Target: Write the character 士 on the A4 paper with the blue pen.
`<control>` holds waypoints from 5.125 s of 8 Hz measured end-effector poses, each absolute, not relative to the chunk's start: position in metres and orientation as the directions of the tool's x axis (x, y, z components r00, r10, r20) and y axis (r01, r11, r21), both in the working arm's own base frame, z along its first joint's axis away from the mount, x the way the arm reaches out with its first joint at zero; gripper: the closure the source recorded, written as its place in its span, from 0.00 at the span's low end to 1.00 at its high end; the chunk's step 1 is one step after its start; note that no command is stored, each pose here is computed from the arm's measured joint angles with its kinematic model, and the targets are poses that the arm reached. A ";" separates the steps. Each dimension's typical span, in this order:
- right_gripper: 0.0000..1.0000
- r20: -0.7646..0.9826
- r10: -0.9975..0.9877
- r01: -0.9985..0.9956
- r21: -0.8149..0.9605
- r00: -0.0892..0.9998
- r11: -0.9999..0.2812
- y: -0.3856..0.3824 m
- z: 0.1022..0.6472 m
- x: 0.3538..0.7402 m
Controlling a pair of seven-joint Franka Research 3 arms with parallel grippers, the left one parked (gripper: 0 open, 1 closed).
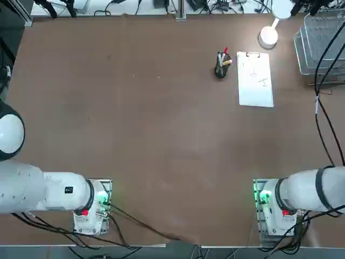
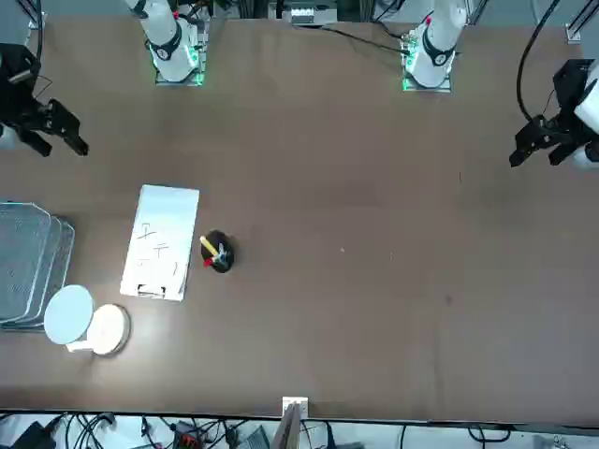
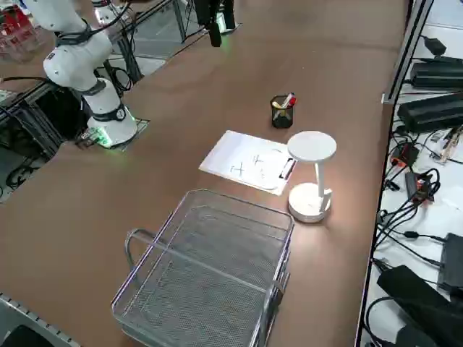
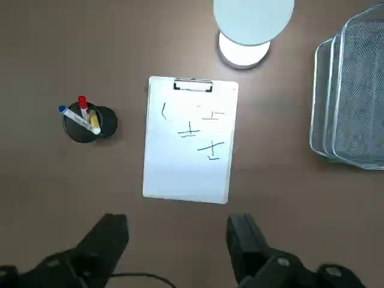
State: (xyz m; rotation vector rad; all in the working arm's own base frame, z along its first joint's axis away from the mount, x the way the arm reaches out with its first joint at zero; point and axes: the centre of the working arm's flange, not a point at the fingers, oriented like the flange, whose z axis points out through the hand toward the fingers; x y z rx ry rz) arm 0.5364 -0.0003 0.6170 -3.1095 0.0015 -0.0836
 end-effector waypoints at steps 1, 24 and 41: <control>0.00 0.051 -0.002 0.000 -0.030 0.999 -1.000 -0.001 0.617 0.536; 0.00 0.071 -0.469 -0.474 0.159 0.880 -0.866 0.290 0.384 0.668; 0.19 -0.015 -0.617 -0.602 0.206 0.787 -0.772 0.314 0.296 0.678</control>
